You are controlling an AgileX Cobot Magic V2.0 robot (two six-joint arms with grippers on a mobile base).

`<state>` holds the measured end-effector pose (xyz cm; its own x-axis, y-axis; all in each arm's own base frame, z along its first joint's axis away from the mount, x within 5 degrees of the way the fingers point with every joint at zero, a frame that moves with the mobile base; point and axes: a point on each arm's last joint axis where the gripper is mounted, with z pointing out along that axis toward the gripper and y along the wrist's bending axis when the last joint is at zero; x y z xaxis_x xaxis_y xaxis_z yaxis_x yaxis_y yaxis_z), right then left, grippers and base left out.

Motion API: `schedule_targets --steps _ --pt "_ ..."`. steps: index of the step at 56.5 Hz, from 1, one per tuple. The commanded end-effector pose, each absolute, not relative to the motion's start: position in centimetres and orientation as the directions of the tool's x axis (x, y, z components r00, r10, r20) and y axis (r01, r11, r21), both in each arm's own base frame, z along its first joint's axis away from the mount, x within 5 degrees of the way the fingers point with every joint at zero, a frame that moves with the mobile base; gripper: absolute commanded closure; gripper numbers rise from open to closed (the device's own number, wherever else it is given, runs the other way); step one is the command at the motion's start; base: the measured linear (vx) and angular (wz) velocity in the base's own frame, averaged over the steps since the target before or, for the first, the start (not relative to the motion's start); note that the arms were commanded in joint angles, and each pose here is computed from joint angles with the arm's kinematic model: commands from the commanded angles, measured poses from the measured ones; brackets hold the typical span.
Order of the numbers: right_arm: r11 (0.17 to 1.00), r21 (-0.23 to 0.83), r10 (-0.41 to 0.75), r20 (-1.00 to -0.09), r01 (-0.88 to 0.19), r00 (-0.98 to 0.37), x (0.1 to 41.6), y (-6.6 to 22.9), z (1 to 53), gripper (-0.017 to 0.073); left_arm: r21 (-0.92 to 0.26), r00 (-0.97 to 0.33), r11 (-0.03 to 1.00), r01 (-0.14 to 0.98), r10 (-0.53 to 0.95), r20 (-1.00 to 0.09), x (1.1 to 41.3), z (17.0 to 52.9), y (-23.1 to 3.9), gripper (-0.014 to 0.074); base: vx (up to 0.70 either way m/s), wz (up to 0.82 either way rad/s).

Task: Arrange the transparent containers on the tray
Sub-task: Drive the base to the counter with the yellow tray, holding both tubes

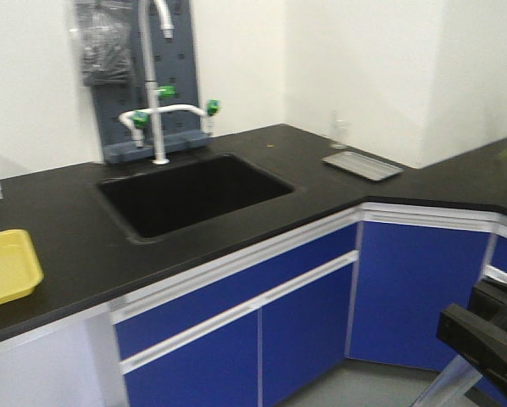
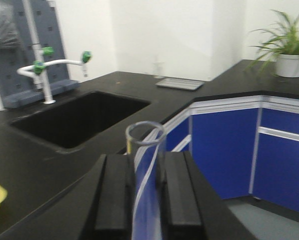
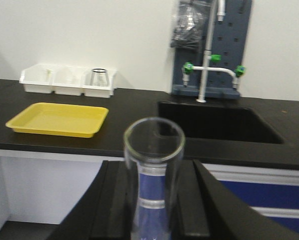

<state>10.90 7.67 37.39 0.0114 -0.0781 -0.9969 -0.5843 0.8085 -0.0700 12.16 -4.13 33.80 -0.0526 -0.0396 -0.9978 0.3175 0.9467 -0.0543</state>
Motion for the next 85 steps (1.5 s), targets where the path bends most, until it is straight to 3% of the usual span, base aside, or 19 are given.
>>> schedule_targets --steps 1,53,85 --pt "0.824 -0.079 -0.021 -0.994 -0.561 0.111 10.80 7.38 39.24 0.0571 -0.064 0.046 0.939 0.337 -0.085 -0.995 12.01 35.58 -4.24 0.0459 0.07 0.54" --pt "0.824 -0.079 -0.021 -0.994 -0.561 0.111 10.80 7.38 39.24 0.0571 -0.064 0.046 0.939 0.337 -0.085 -0.995 12.01 35.58 -4.24 0.0459 0.13 0.49" --pt "0.824 -0.079 -0.021 -0.994 -0.561 0.111 10.80 7.38 39.24 0.0571 -0.064 0.046 0.939 0.337 -0.085 -0.995 12.01 35.58 -4.24 0.0459 0.20 0.19"
